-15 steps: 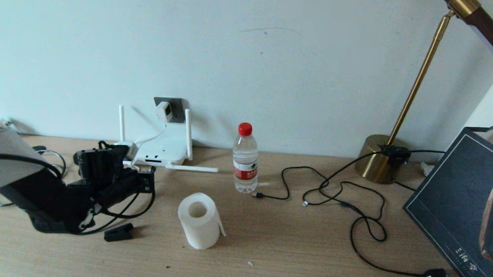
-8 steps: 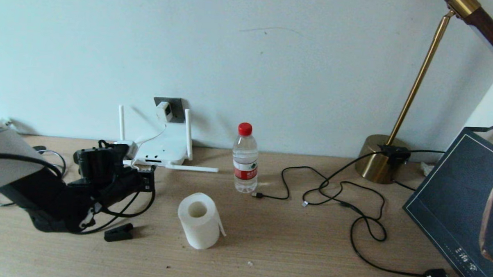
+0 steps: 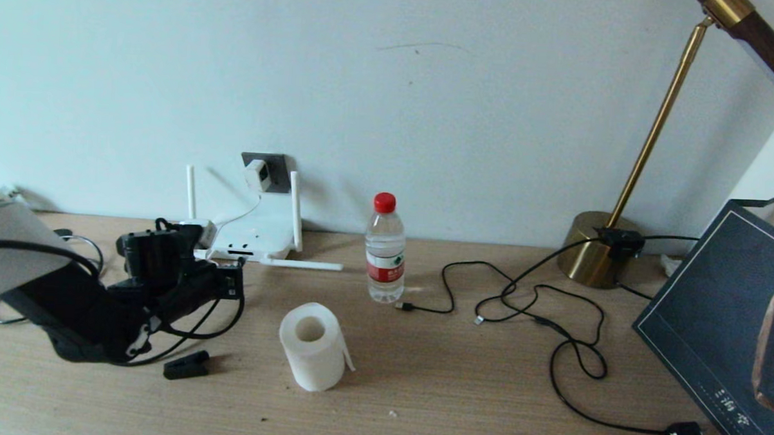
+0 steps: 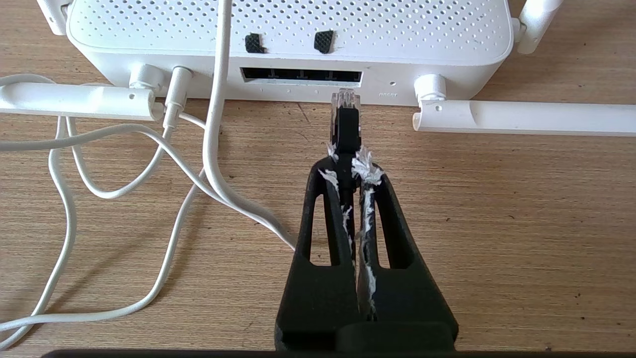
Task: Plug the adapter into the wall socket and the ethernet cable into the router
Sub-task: Align cable and router interface
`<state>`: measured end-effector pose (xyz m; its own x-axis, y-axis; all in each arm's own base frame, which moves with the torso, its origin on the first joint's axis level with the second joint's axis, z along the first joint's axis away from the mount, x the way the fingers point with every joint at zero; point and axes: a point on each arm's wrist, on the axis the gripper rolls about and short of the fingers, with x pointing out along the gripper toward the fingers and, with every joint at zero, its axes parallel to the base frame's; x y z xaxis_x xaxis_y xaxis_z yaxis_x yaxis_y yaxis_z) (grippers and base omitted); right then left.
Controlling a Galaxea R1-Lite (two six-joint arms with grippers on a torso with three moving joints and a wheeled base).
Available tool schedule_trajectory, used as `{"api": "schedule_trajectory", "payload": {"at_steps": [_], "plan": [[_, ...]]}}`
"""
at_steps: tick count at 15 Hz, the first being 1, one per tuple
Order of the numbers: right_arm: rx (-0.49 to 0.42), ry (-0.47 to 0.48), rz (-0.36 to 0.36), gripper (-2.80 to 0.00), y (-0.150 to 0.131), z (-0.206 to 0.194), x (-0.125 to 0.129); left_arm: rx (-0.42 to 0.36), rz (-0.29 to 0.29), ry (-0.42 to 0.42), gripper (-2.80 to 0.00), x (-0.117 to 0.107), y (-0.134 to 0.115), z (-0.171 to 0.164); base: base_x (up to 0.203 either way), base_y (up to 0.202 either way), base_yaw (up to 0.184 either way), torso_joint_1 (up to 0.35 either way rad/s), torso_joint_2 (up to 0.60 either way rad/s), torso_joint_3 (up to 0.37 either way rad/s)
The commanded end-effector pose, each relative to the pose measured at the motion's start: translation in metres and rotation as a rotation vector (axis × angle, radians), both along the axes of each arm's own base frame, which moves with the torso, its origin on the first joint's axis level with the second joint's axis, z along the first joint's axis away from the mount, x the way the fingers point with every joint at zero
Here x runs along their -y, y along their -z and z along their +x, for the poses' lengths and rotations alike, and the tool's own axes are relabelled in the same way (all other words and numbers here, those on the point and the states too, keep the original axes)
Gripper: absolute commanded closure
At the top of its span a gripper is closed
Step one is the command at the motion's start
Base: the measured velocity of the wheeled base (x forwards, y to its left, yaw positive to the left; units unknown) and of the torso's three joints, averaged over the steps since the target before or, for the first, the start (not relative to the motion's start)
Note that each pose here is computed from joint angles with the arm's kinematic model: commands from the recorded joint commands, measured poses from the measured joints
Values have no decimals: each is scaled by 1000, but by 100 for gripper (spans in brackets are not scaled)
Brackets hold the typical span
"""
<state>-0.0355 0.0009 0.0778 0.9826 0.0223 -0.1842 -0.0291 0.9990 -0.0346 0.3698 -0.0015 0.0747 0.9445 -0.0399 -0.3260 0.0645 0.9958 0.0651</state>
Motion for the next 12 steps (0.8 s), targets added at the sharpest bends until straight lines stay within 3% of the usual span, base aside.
{"api": "schedule_trajectory", "payload": {"at_steps": [1, 12], "plan": [[-3, -1, 0, 0, 0, 0, 0, 1, 1, 0, 0, 0, 1, 1, 0, 0, 0, 0, 0, 0], [-3, -1, -2, 0, 0, 0, 0, 12, -1, 0, 0, 0, -1, 3, 0, 0, 0, 0, 0, 0]]}}
